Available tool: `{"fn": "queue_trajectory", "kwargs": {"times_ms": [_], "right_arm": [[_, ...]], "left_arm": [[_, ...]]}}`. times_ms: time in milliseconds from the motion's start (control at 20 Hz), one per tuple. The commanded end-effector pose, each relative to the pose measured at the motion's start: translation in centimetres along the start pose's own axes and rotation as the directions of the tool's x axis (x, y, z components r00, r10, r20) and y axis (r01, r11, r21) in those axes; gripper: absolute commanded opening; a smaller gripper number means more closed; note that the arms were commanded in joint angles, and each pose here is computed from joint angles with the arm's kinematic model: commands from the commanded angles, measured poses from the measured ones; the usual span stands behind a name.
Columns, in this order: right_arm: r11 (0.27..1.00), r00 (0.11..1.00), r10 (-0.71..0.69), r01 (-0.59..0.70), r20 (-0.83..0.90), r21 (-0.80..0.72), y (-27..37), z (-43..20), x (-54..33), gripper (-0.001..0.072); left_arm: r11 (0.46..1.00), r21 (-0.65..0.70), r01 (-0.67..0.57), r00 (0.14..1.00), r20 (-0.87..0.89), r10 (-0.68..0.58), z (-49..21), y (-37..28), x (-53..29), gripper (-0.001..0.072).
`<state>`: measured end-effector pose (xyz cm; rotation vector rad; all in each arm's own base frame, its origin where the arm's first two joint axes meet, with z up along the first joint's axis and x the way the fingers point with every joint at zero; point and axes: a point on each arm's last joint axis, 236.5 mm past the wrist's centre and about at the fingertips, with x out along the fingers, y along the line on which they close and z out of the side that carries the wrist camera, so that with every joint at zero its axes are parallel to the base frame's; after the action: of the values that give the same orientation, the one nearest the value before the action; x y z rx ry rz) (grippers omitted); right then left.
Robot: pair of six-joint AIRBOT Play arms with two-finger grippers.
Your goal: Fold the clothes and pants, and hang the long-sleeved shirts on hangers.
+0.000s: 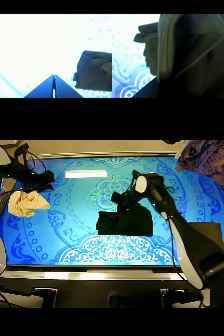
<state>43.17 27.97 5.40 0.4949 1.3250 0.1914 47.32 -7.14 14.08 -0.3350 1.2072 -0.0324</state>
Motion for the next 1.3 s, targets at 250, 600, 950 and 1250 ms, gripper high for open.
{"fn": "queue_trajectory", "kwargs": {"times_ms": [250, 600, 950, 1250], "right_arm": [[0.997, 0.996, 0.054, -0.05, -0.074, 0.054, 1.8, -1.7, 6.5, 0.0033], [0.983, 0.977, 0.184, -0.182, -0.107, 0.029, 4.6, -2.1, 7.8, 0.0483], [0.963, 0.956, 0.268, -0.269, 0.122, -0.005, 2.1, 8.1, -5.1, 0.05], [0.98, 0.977, 0.197, -0.195, 0.083, -0.031, -16.7, 11.5, -14.7, 0.0663]], "left_arm": [[0.999, -0.009, -0.036, 0.998, -0.044, 0.035, -0.9, 1.9, 0.9, 0.0015], [0.999, -0.011, -0.037, 0.998, -0.047, 0.036, -0.9, 1.9, 1.0, 0.0015], [0.999, -0.019, -0.038, 0.998, -0.052, 0.037, -0.9, 2.0, 1.3, 0.0015], [0.999, -0.019, -0.038, 0.998, -0.048, 0.037, -0.7, 2.0, 1.4, 0.0015]]}}
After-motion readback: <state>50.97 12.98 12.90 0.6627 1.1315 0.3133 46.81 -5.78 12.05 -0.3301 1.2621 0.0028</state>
